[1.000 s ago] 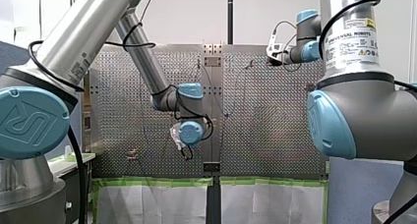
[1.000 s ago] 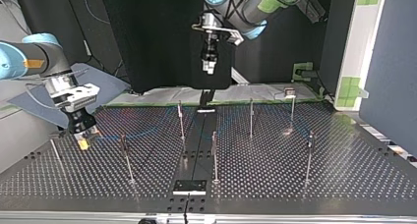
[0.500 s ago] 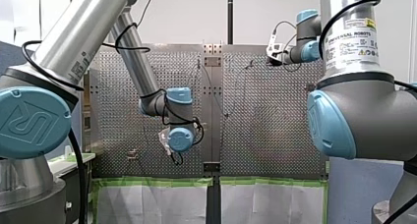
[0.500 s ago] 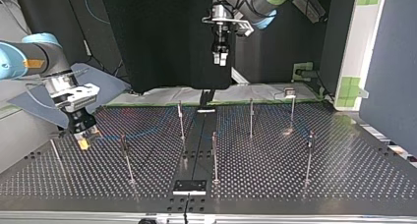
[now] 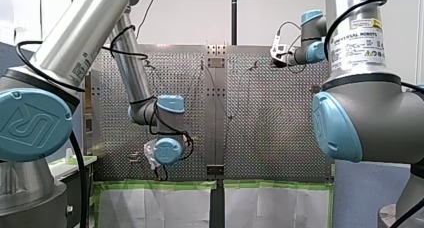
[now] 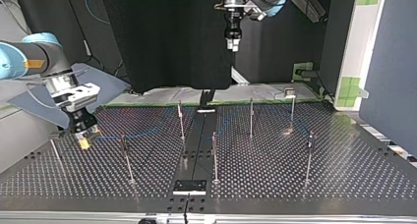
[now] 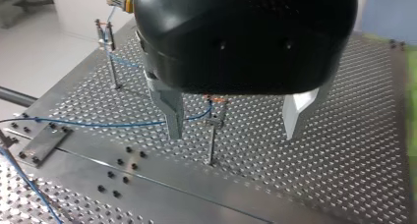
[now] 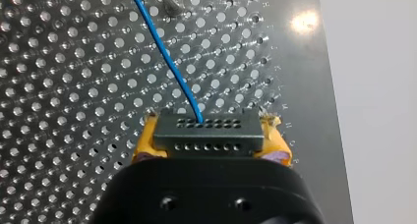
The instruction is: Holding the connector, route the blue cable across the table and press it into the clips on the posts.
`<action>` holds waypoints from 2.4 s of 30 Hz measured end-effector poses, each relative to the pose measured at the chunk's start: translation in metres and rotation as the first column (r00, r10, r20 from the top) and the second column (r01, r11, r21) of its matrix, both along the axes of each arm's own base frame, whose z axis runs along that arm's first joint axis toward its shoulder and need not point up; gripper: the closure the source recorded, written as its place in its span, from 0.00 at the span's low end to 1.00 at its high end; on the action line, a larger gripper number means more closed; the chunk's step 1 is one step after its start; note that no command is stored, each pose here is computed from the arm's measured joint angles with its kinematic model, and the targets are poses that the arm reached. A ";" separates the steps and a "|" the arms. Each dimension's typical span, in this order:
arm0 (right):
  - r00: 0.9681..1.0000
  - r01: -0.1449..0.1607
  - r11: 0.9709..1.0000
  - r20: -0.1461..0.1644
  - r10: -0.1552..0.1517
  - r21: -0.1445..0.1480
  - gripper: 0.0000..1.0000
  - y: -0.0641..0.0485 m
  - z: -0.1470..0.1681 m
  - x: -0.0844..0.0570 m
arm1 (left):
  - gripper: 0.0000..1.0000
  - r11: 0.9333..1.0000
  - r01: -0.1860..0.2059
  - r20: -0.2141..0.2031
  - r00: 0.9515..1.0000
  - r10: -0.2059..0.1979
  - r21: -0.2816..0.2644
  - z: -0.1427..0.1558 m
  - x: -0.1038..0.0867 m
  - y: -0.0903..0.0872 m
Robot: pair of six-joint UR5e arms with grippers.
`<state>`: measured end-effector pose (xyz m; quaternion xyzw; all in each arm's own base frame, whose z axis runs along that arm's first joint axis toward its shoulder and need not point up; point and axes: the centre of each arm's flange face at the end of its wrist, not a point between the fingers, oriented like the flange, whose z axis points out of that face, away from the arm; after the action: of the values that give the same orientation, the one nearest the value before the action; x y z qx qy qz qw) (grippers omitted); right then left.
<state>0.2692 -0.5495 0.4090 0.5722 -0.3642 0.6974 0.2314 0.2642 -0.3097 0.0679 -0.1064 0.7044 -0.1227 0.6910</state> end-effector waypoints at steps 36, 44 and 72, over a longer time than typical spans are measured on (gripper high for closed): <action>1.000 0.003 1.000 0.001 -0.003 0.001 1.00 0.000 0.001 -0.001 | 0.00 1.000 0.005 -0.017 1.000 -0.004 0.019 -0.004 -0.008 0.006; 1.000 0.003 1.000 0.001 -0.003 0.001 1.00 0.000 0.001 -0.001 | 0.00 1.000 0.005 -0.017 1.000 -0.004 0.019 -0.004 -0.008 0.006; 1.000 0.003 1.000 0.001 -0.003 0.001 1.00 0.000 0.001 -0.001 | 0.00 1.000 0.005 -0.016 1.000 -0.004 0.019 -0.004 -0.008 0.006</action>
<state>0.2678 -0.5500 0.4098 0.5715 -0.3656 0.6971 0.2319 0.2564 -0.3037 0.0635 -0.0991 0.7115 -0.1165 0.6859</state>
